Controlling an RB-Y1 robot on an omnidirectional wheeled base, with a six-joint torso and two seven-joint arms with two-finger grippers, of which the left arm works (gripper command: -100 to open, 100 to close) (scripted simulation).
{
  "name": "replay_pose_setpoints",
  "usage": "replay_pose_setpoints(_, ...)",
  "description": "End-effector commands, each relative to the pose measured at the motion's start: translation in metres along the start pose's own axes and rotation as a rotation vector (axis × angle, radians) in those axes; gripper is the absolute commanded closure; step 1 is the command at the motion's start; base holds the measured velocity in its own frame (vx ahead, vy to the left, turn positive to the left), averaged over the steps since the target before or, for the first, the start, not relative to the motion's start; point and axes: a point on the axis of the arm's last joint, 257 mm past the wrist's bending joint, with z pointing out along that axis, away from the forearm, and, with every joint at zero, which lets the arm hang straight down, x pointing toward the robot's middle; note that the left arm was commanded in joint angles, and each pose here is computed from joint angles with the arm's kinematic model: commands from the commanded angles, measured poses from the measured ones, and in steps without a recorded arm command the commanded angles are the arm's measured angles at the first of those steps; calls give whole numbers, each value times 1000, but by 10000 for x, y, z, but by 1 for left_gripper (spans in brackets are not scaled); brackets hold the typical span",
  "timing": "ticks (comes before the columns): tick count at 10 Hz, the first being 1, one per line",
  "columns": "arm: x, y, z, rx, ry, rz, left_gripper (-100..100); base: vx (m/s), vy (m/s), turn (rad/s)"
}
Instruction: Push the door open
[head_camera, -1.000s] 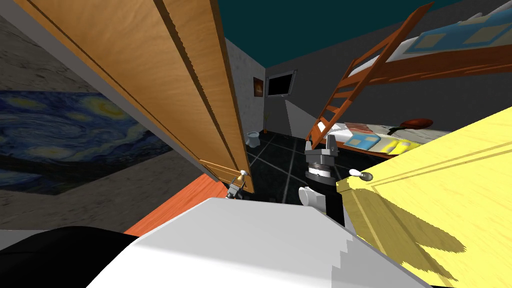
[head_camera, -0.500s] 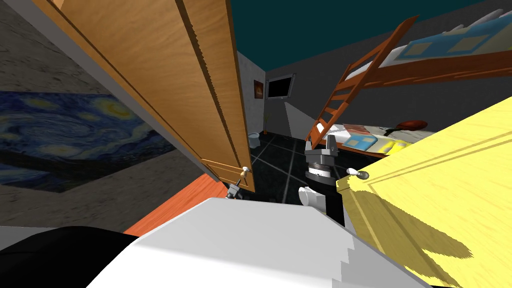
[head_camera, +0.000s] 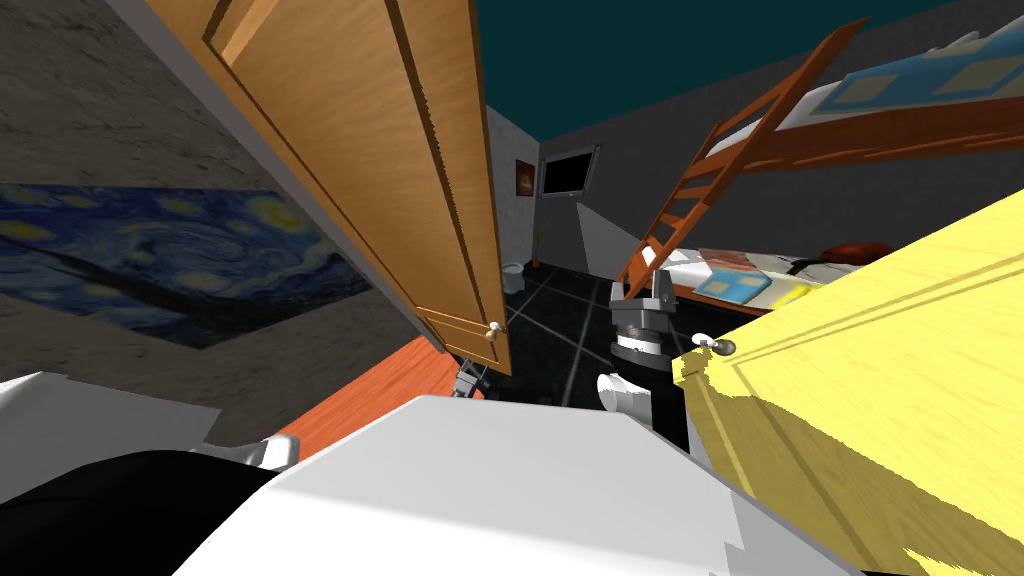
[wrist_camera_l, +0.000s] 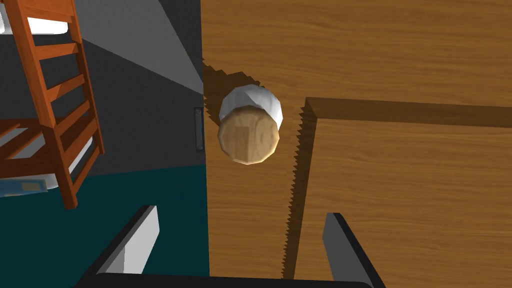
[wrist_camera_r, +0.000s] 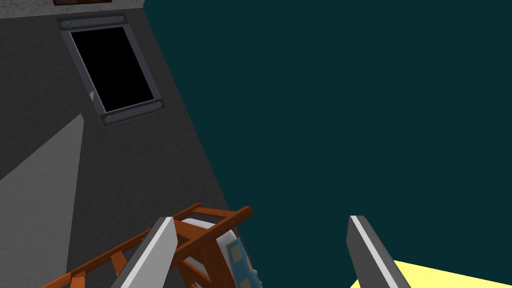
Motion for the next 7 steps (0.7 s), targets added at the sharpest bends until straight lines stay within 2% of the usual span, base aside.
replay_pose_setpoints(1, 1, 31, 54, -4, 0, 0, -100, 73, -41, -36)
replay_pose_setpoints(4, 1, 78, 135, -10, -1, 0, -100, 149, -53, -20)
replay_pose_setpoints(7, -1, 140, 243, -18, -1, 0, -100, 217, -68, -27)
